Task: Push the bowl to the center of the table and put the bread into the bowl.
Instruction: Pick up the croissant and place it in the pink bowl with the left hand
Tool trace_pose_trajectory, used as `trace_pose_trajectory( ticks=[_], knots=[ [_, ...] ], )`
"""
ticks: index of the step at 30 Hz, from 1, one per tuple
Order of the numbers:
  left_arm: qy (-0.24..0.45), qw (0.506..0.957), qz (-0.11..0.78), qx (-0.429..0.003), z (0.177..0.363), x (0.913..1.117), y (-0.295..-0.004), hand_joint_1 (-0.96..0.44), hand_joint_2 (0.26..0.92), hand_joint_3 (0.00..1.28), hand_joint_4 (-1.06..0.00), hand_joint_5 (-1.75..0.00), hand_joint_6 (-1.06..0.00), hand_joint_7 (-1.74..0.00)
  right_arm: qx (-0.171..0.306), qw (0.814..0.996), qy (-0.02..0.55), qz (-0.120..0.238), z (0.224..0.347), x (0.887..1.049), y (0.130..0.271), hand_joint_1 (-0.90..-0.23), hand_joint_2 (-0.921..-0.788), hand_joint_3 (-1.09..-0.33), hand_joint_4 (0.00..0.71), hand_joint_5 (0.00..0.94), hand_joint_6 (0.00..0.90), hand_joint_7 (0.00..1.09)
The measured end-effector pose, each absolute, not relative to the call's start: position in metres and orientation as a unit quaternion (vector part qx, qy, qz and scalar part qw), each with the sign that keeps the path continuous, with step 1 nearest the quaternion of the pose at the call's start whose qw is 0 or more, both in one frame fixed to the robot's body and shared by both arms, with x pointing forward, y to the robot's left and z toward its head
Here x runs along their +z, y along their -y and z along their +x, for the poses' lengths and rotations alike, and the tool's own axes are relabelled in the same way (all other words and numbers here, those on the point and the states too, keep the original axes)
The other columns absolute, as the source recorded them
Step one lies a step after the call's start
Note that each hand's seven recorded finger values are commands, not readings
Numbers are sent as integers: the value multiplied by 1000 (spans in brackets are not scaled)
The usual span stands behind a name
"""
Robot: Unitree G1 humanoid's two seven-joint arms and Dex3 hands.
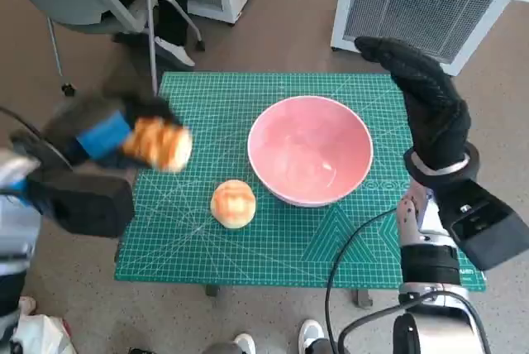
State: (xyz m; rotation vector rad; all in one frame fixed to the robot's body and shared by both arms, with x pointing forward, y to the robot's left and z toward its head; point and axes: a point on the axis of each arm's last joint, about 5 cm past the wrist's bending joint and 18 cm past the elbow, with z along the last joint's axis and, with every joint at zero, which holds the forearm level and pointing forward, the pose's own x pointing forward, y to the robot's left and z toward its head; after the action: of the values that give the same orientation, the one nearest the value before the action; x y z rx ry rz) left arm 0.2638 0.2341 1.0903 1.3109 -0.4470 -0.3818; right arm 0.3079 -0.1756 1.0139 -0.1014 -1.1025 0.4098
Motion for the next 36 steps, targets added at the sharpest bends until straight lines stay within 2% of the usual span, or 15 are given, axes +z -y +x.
trace_pose_trajectory(
  ticks=[8,11,15,19,25,35,36],
  knots=[
    [304,732,577,-197,278,1102,-193,1,920,65,-682,-1137,-636,-1189,191,830,524,-35,307,1016,176,-591,-921,-719,272,0,283,167],
    [327,722,571,-213,288,1103,-175,1,920,59,-688,-1111,-647,-1197,190,829,524,-35,306,1016,177,-594,-921,-717,273,1,283,170],
    [344,711,563,-241,305,1102,-150,1,921,74,-645,-1097,-660,-1237,188,829,526,-33,304,1016,176,-597,-921,-717,273,1,281,175],
    [340,705,563,-266,318,1096,-131,1,921,94,-602,-1119,-660,-1258,185,828,528,-32,303,1016,176,-598,-921,-717,274,1,277,178],
    [301,706,567,-299,334,1082,-107,1,920,78,-688,-1122,-602,-1232,179,829,529,-32,300,1015,177,-596,-921,-718,274,1,273,183],
    [236,709,580,-325,350,1054,-93,0,920,77,-712,-1110,-582,-1239,174,831,527,-47,295,1014,180,-587,-921,-724,274,0,264,196],
    [230,710,581,-327,351,1052,-93,0,921,121,-677,-1153,-516,-1294,172,831,527,-47,295,1014,180,-587,-921,-724,274,0,263,197]
  ],
)
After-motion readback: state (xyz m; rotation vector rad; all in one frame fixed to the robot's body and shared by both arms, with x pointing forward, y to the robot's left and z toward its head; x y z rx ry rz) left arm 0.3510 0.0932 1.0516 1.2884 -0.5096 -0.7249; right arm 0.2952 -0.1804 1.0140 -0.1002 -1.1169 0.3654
